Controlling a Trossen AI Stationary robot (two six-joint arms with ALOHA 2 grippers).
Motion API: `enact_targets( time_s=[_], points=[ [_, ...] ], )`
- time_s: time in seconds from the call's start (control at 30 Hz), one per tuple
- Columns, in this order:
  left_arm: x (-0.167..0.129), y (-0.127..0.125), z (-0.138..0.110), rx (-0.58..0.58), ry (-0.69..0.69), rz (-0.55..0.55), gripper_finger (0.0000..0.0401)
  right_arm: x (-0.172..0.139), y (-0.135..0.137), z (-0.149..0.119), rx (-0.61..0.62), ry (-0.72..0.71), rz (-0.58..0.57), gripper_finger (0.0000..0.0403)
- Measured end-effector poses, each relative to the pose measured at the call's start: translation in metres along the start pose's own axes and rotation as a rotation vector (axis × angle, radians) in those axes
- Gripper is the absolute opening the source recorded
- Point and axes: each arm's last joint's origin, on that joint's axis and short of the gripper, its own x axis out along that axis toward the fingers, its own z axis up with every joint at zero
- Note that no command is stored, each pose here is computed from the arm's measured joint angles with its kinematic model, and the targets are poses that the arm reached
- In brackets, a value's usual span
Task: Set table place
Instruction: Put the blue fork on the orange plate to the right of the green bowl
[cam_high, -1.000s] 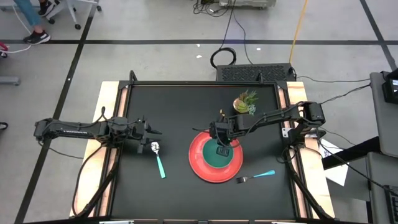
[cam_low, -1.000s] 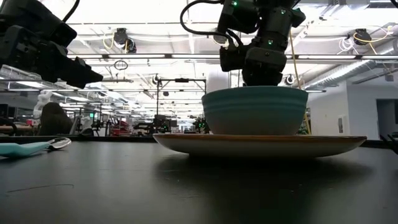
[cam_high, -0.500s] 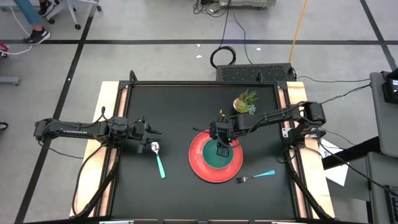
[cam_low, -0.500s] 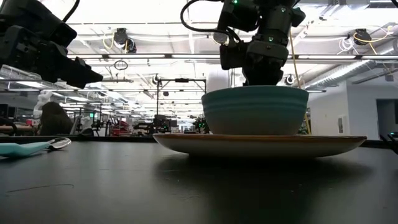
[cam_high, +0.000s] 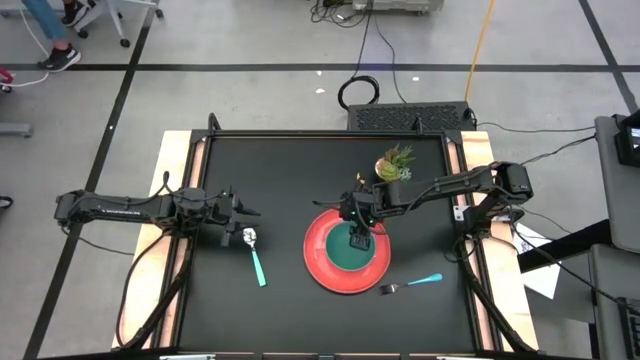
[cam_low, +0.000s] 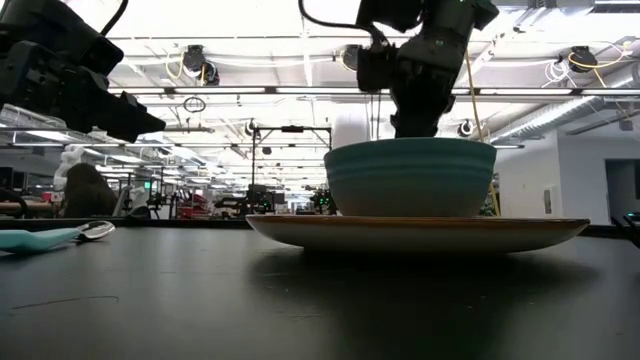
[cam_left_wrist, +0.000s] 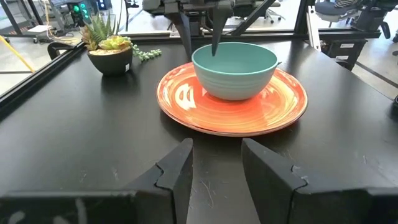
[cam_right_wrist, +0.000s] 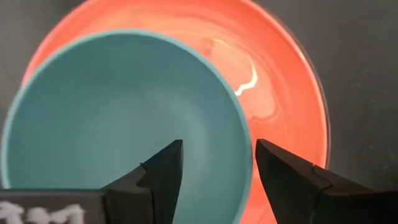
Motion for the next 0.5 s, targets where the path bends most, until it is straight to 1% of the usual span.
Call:
enact_targets(
  time_s=[0.33,0.5],
  points=[
    [0.000,0.000,0.000,0.000,0.000,0.000,0.0143,-0.033,0.001,0.000,-0.029,-0.099,0.025,0.0193],
    [0.000,0.000,0.000,0.000,0.000,0.000,0.0143,-0.047,0.001,-0.002,-0.045,-0.133,0.032,0.0172]
  ],
)
